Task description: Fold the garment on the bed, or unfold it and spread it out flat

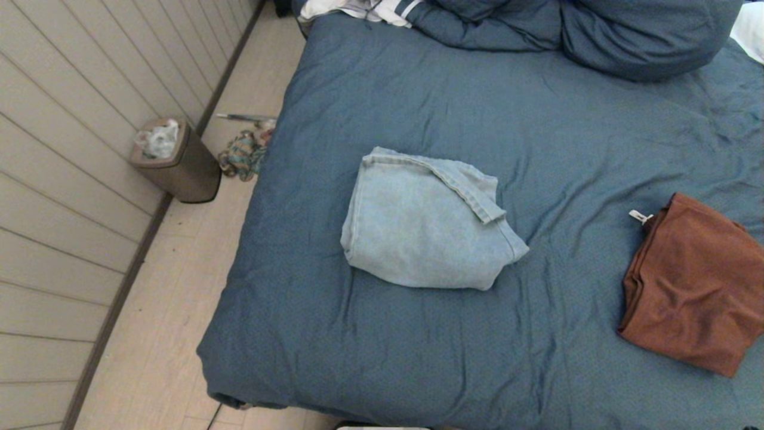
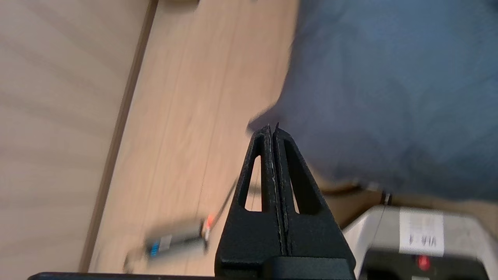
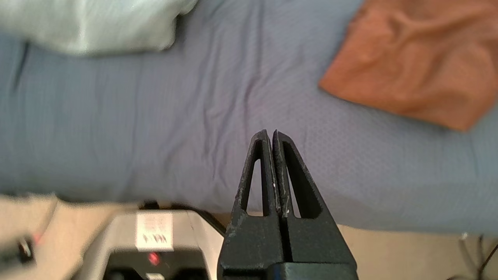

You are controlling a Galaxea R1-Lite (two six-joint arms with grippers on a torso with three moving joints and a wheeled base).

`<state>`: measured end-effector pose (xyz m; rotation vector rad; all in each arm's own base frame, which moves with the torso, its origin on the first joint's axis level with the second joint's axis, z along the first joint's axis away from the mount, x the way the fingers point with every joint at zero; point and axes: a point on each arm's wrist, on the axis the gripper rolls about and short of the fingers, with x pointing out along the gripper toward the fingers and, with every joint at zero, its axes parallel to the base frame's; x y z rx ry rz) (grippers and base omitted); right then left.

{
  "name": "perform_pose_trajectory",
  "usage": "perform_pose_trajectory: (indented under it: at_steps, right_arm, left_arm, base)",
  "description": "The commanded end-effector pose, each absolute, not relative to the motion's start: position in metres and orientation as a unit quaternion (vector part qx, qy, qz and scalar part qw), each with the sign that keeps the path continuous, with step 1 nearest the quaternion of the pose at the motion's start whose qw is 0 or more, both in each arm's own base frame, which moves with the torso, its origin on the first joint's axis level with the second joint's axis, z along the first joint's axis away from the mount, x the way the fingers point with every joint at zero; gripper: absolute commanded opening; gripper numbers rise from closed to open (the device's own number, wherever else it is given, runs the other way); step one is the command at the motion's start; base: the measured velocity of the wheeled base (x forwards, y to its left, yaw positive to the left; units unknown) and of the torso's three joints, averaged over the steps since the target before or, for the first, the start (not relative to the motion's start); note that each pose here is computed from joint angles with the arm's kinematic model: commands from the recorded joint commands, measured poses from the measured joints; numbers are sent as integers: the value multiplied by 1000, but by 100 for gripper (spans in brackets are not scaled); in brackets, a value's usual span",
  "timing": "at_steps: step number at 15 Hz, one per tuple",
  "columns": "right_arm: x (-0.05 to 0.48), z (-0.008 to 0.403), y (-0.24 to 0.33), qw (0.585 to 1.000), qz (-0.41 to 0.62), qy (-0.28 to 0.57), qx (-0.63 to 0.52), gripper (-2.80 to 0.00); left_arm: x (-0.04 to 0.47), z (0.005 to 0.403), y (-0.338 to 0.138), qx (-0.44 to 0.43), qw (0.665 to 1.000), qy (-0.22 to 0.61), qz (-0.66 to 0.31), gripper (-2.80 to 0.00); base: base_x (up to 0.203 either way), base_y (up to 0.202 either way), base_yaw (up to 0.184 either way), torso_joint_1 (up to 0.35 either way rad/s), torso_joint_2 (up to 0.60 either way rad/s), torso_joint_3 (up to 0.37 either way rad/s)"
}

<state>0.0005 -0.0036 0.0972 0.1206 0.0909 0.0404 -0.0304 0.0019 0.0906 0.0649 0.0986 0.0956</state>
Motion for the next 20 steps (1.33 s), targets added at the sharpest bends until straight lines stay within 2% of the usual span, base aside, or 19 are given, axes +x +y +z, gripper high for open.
perform_pose_trajectory:
  at_steps: [1,4,7,11,13,17,20]
  right_arm:
    - [1,93,-2,997,57,59,7,-280]
    - [-3,79,0,984,111,135,-27,-280]
    - [-3,79,0,986,101,134,-18,-280]
    - [-2,79,1,986,-85,140,-9,-280]
    - [-2,79,1,984,-115,138,-16,-280]
    - [-4,79,1,993,13,115,-32,-280]
    - [-20,77,0,999,22,15,-29,-280]
  left_arm:
    - [-30,82,1,43,998,44,26,-280]
    - [-30,74,-1,58,995,74,-14,-280]
    - [-30,75,-1,60,996,71,-14,-280]
    - [-30,74,-1,53,996,72,-13,-280]
    - [-30,74,-1,57,996,72,-14,-280]
    - [-30,74,-1,56,996,72,-15,-280]
    - [-30,74,-1,52,996,71,-14,-280]
  base:
    - [0,0,0,0,0,0]
    - [0,0,0,0,0,0]
    - [0,0,0,0,0,0]
    - [0,0,0,0,0,0]
    - [0,0,0,0,0,0]
    - [0,0,0,0,0,0]
    - [0,0,0,0,0,0]
